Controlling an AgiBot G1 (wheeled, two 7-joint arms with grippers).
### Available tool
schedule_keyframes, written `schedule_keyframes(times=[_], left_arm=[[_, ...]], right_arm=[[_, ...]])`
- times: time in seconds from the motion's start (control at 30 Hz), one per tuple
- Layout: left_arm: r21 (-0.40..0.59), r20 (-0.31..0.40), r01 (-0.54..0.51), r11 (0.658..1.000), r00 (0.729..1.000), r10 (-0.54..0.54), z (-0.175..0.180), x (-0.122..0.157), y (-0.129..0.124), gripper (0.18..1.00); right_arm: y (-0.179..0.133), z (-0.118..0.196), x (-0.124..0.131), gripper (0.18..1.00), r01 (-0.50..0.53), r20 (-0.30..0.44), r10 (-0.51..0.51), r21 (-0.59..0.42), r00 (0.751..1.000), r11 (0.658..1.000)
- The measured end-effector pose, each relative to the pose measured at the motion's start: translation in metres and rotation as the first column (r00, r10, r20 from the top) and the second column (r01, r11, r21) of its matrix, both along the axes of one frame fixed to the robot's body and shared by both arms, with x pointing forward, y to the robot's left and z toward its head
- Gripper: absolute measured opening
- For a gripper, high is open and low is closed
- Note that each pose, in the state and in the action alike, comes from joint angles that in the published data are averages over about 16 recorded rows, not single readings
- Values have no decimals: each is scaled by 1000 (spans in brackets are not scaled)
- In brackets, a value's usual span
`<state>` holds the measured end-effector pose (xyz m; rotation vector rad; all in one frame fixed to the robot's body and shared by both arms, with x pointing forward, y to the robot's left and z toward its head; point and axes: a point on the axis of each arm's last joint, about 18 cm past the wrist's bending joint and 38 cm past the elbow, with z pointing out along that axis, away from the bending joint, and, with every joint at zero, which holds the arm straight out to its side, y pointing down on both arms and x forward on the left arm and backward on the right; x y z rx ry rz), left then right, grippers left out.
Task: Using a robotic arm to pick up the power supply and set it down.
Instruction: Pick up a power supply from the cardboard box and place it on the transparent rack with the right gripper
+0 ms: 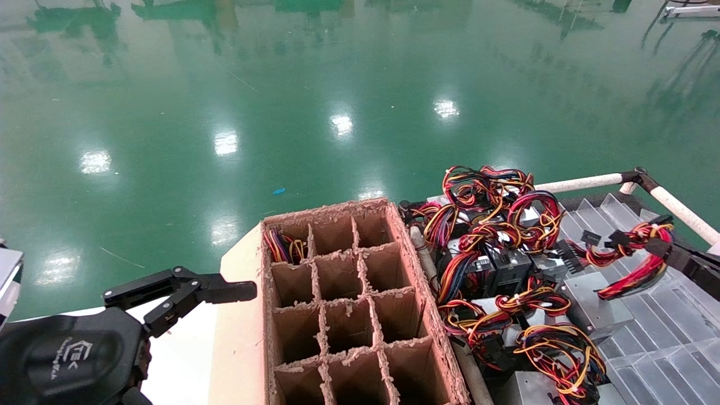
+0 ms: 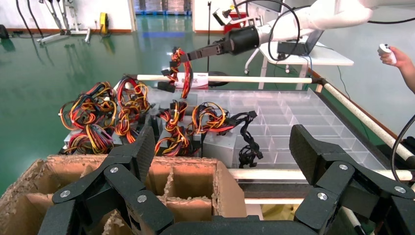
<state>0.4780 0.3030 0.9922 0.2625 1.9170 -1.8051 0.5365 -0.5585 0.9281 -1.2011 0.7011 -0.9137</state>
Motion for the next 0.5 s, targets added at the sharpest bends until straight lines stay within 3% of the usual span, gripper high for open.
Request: schedule_keyframes(times=[0.5], left_arm=[[0, 0, 0, 1000, 1000, 0, 0, 0, 0, 1000]], right_arm=[[-5, -17, 1, 213, 35, -1, -35, 48, 999, 998]])
